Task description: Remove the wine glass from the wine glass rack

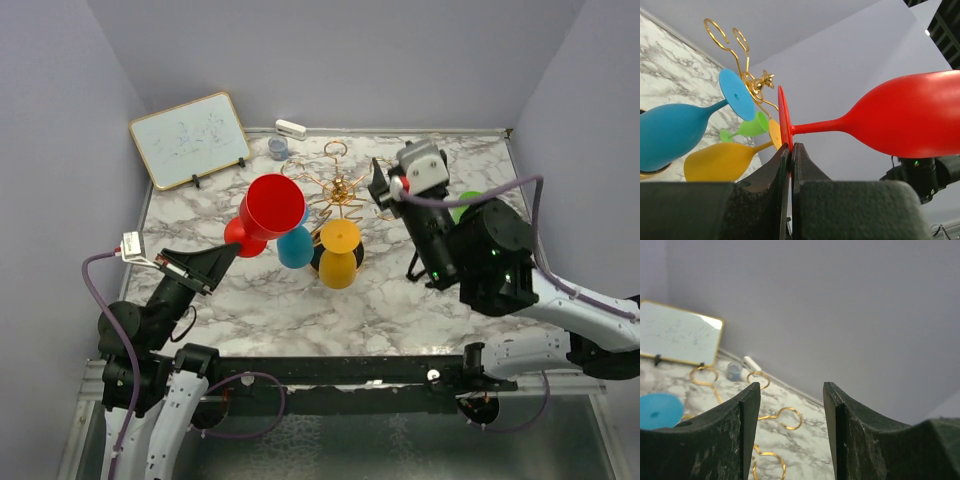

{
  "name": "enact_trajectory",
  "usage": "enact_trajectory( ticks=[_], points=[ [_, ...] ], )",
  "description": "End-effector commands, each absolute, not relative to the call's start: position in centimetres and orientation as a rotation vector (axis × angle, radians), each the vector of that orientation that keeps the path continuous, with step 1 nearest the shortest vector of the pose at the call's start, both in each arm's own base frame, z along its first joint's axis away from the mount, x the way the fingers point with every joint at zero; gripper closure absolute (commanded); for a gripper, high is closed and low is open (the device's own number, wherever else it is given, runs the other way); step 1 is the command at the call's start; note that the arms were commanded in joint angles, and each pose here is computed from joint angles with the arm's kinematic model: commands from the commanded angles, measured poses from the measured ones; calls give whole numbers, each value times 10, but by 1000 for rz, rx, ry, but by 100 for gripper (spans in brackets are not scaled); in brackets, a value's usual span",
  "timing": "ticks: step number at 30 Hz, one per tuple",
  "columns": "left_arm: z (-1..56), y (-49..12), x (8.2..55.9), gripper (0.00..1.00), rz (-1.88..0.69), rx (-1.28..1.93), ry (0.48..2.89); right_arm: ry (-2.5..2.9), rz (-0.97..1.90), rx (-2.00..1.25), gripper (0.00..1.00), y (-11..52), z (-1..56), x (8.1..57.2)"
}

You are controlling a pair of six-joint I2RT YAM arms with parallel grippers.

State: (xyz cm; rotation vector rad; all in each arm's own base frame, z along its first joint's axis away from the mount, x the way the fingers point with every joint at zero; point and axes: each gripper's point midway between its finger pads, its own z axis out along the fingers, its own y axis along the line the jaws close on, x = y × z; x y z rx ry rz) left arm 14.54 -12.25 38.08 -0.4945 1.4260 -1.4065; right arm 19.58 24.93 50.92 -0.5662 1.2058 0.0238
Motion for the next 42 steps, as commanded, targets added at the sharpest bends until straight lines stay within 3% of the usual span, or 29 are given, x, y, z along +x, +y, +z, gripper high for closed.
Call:
enact_trajectory(
  ticks=[1,5,7,11,14,16,17,20,23,38,42],
  points=[
    [382,-116,145,100,-1346,-492,1416,1342,-54,-551,46,262,493,253],
    [383,-116,147,100,-1332,-482,1423,1540,58,-423,47,241,489,330],
    [382,-117,150,100,-1320,-469,1432,1639,189,-403,50,238,485,342],
    [382,-121,161,100,-1270,-419,1472,1686,494,-453,61,261,498,308],
    [384,-125,168,100,-1252,-370,1485,1639,761,-565,88,274,516,257],
    [387,-129,172,100,-1258,-338,1488,1611,904,-622,95,278,521,227],
    [389,-131,173,100,-1262,-323,1488,1593,961,-642,94,277,525,213],
    [394,-135,175,100,-1272,-287,1486,1578,1096,-705,63,282,527,185],
    [397,-139,181,100,-1260,-255,1509,1607,1184,-797,48,294,517,173],
    [412,-150,198,100,-1210,-138,1588,1684,1193,-826,47,322,495,197],
    [411,-151,200,100,-1209,-136,1596,1701,1197,-815,59,324,490,200]
  ],
)
